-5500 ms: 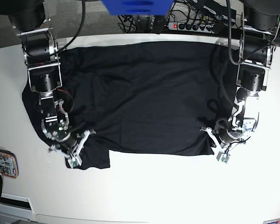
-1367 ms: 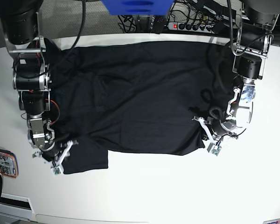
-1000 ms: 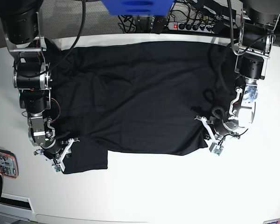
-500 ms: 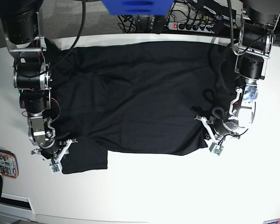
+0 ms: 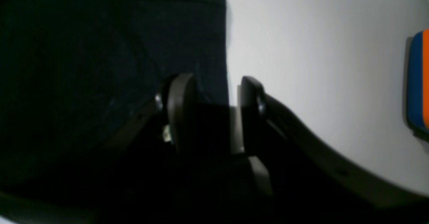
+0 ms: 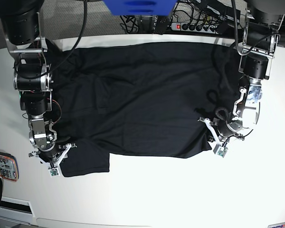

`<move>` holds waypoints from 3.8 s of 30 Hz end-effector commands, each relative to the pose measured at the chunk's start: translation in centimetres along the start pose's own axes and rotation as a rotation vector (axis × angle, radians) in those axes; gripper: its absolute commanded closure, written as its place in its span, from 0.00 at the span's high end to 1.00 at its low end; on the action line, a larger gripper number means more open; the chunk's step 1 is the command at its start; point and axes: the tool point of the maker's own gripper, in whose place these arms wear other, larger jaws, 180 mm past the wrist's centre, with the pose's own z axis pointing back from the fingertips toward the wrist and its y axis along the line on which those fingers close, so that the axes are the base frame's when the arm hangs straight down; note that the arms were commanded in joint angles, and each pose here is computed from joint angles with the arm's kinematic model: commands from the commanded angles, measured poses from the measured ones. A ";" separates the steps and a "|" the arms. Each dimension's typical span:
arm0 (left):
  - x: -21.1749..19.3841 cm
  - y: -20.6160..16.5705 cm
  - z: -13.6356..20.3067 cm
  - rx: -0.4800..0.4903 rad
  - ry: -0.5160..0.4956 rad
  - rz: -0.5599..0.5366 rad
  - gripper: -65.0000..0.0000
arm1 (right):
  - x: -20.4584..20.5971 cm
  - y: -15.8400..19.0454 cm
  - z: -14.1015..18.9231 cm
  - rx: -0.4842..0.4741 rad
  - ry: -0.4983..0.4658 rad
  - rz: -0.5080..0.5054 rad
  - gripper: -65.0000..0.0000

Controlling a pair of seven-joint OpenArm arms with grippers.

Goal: Fold the T-shirt properly

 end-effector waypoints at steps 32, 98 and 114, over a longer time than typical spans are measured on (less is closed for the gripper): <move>0.8 0.8 0.4 0.016 -0.006 -0.016 0.00 | 2.4 2.6 0.0 0.121 -0.023 0.020 0.33; 0.9 1.5 5.7 0.089 -0.165 0.071 0.00 | 3.8 5.3 7.1 0.079 -0.231 0.079 0.00; -0.5 2.3 8.1 0.133 -0.184 0.099 0.00 | 5.3 2.2 9.7 -0.007 -0.292 0.046 0.00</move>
